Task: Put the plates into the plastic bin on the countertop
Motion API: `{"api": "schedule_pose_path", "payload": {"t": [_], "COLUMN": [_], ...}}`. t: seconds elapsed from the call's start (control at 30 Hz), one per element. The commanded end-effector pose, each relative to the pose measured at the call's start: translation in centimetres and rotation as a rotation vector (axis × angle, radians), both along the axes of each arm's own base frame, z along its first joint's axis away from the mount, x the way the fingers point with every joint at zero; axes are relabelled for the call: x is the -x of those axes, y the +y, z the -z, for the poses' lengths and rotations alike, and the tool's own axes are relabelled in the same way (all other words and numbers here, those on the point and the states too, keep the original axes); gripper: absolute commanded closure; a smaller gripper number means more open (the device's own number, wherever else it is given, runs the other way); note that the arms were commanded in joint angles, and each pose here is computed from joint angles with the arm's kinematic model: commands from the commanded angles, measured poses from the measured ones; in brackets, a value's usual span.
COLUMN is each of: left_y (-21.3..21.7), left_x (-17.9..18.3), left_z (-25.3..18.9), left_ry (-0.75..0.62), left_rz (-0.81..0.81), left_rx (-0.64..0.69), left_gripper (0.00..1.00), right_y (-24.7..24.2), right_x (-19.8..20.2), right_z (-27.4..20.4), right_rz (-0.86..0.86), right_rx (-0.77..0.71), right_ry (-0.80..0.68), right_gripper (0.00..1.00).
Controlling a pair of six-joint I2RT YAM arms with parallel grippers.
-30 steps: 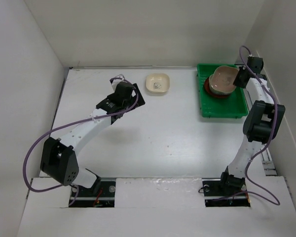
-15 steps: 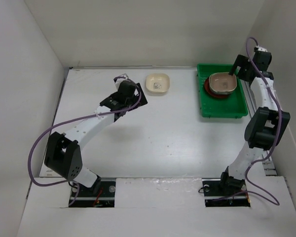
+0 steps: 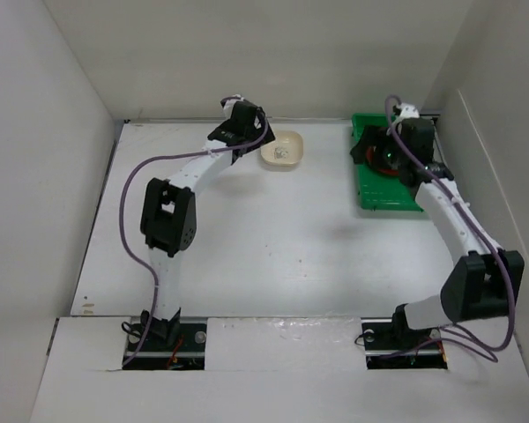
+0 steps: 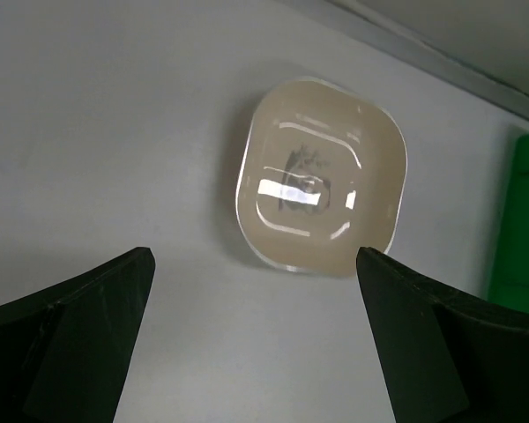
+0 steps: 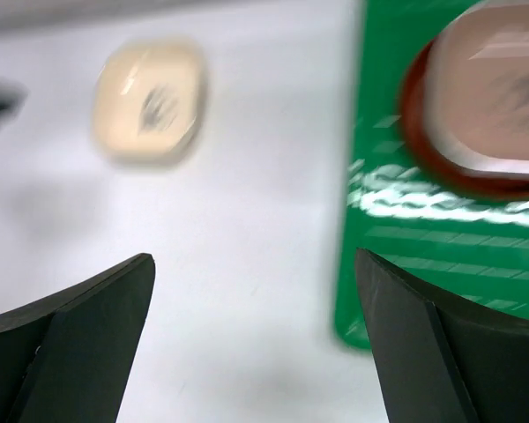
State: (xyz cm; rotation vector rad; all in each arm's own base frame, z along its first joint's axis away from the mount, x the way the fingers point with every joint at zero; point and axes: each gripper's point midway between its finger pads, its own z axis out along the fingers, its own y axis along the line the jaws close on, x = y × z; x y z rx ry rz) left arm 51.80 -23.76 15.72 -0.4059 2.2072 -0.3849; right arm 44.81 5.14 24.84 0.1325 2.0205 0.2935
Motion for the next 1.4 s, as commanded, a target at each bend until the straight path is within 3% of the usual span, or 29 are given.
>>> {"api": "schedule_pose_path", "payload": {"t": [0.0, 0.03, 0.07, 0.2, 0.3, 0.5, 0.53, 0.57, 0.63, 0.73, 0.77, 0.8, 0.83, 0.87, 1.13, 1.37], "left_y": [1.2, 0.5, 1.0, 1.2, 0.6, -1.3, -1.2, -1.9, -2.2, -2.5, -2.7, -2.9, -2.7, -2.2, -2.9, -10.2], "left_x": [-4.4, -6.1, -6.6, -8.9, -9.1, -8.5, -8.8, -8.4, -7.8, -6.5, -6.8, -6.6, -6.6, -6.3, -6.1, -5.3], "left_z": [1.1, -1.3, 2.6, 4.4, 6.8, 9.4, 9.3, 10.0, 10.7, 12.2, 10.6, 10.2, 9.7, 9.1, 5.2, 3.7], "left_ry": [0.004, -0.048, 0.033, 0.023, 0.05, 0.086, 0.074, 0.08, 0.098, 0.132, 0.095, 0.088, 0.081, 0.078, 0.0, -0.047], "left_rz": [0.002, 0.002, -0.004, -0.005, 0.018, 0.071, 0.07, 0.075, 0.076, 0.087, 0.08, 0.09, 0.072, 0.047, 0.038, 0.194], "left_rx": [-0.019, 0.002, -0.025, -0.002, 0.009, 0.025, 0.015, 0.002, -0.013, -0.01, 0.014, 0.026, 0.036, 0.034, 0.05, 0.101], "left_gripper": [0.0, 0.0, 0.0, 0.1, 0.22, 0.34, 0.39, 0.54, 0.65, 0.58, 0.55, 0.49, 0.29, 0.26, 0.14, 0.11], "right_y": [4.0, 4.4, 5.1, 6.9, 7.5, 7.0, 7.0, 7.0, 7.1, 7.3, 7.2, 7.6, 7.6, 7.6, 7.9, 7.0], "right_x": [2.8, 3.9, 4.6, 7.7, 9.9, 12.2, 12.5, 12.5, 12.7, 12.7, 12.7, 12.7, 12.8, 12.8, 12.9, 12.7], "right_z": [-2.1, -0.7, -0.8, -2.8, -3.9, -4.4, -4.5, -4.1, -3.7, -3.0, -2.9, -2.7, -2.2, -2.1, -1.9, -1.5], "right_rz": [-0.115, -0.125, -0.145, -0.229, -0.258, -0.254, -0.254, -0.254, -0.264, -0.272, -0.275, -0.285, -0.285, -0.285, -0.294, -0.267], "right_rx": [-0.079, -0.078, -0.101, -0.125, -0.13, -0.118, -0.118, -0.117, -0.12, -0.122, -0.114, -0.114, -0.113, -0.113, -0.114, -0.099], "right_ry": [-0.103, -0.077, -0.08, -0.14, -0.166, -0.189, -0.19, -0.181, -0.171, -0.161, -0.164, -0.154, -0.143, -0.143, -0.143, -0.129], "right_gripper": [0.0, 0.0, 0.0, 0.0, 0.0, 0.0, 0.0, 0.0, 0.0, 0.0, 0.0, 0.0, 0.0, 0.0, 0.0, 0.0]}}
